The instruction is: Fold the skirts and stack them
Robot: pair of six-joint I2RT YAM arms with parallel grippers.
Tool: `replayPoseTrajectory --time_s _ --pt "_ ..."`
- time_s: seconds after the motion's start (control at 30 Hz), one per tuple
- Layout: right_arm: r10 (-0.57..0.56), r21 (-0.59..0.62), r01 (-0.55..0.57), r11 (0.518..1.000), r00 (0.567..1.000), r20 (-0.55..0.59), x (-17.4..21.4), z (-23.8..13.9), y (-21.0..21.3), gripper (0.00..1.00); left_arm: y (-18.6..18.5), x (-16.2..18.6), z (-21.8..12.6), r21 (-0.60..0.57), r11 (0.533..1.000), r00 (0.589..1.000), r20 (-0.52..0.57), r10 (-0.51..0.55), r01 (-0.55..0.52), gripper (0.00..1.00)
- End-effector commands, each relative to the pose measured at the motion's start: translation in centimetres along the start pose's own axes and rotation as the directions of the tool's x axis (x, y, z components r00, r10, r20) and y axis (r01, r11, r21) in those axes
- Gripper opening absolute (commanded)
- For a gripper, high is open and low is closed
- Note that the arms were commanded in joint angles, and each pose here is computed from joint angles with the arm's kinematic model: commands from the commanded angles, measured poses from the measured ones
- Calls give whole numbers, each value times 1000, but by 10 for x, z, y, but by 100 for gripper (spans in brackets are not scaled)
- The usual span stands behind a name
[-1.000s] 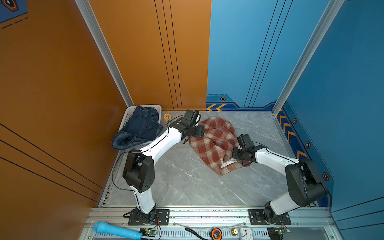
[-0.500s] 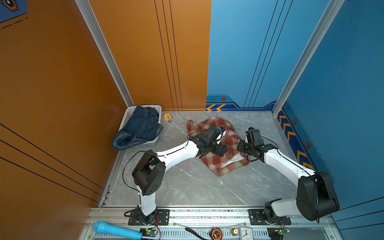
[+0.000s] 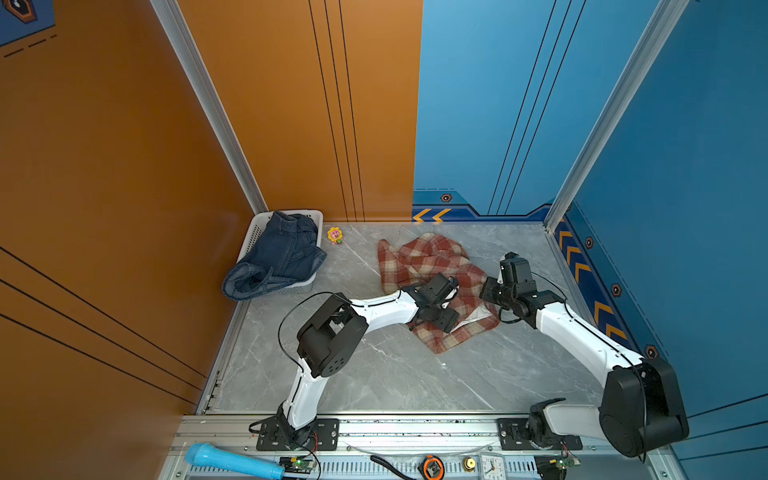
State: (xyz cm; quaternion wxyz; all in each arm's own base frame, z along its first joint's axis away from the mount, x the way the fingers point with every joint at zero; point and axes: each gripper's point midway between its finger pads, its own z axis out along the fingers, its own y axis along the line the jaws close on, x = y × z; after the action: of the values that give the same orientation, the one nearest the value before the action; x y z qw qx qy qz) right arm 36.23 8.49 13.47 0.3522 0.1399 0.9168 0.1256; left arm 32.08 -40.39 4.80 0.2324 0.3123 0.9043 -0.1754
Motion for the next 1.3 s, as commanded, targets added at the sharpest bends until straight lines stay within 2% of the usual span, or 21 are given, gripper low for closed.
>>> replayPoseTrajectory --time_s 0.0,0.03,0.07,0.1,0.13,0.2,0.33,0.5,0.63,0.7,0.73,0.77,0.8,0.83,0.87,0.93,1.0,1.07,1.27 --pt "17 12 -17 1000 1000 4 2 -6 -4 0 3 -16 7 -46 999 999 45 -15 17 78" --pt "16 14 -16 1000 1000 7 2 -7 -4 0 3 -16 9 -51 998 999 47 -21 23 75" --pt "14 17 -14 1000 1000 13 2 -8 -4 0 5 -16 12 -57 998 998 50 -26 29 66" --pt "12 19 -12 1000 1000 16 1 -9 -4 0 8 -16 15 -67 997 998 51 -32 35 49" --pt "12 23 -12 1000 1000 20 1 -10 -5 0 11 -15 16 -75 996 998 52 -38 42 27" --pt "8 25 -9 1000 1000 26 -1 -11 -6 0 16 -16 14 -75 995 997 57 -60 64 0" --pt "-7 28 6 1000 999 33 -5 -15 -4 0 41 -27 -17 -70 987 979 152 -136 148 0" --pt "-54 10 54 998 997 48 -13 -23 10 0 73 -35 -78 -46 966 927 295 -231 255 0" --pt "-107 -8 108 994 994 32 -4 -25 27 0 94 -23 -105 -4 937 876 356 -326 350 0" --pt "-133 -22 133 991 991 11 6 -22 36 0 96 -10 -107 14 928 866 354 -353 372 0" --pt "-142 -24 142 990 990 -1 10 -20 39 4 94 -6 -107 18 928 867 348 -355 373 0" --pt "-141 -18 140 990 990 -12 12 -17 38 13 92 -4 -105 22 929 870 341 -355 371 1" --pt "-132 -7 132 991 991 -18 13 -14 35 22 88 -3 -102 30 931 874 333 -353 365 11" --pt "-115 8 115 993 993 -25 13 -10 29 34 83 -2 -97 38 933 880 320 -350 358 25" --pt "-86 26 87 996 996 -32 10 -6 20 48 77 -3 -92 45 936 886 311 -345 349 34" --pt "-33 65 35 997 999 -30 3 -1 2 61 63 -8 -86 62 943 895 300 -329 326 47" --pt "35 118 -34 992 999 -10 -4 0 -22 67 48 -19 -83 84 949 901 301 -313 302 55" --pt "87 149 -87 985 996 6 -8 2 -40 69 32 -26 -75 98 955 915 276 -295 279 59" --pt "111 148 -113 983 994 22 -7 -2 -50 70 5 -31 -48 50 977 960 181 -214 208 63"
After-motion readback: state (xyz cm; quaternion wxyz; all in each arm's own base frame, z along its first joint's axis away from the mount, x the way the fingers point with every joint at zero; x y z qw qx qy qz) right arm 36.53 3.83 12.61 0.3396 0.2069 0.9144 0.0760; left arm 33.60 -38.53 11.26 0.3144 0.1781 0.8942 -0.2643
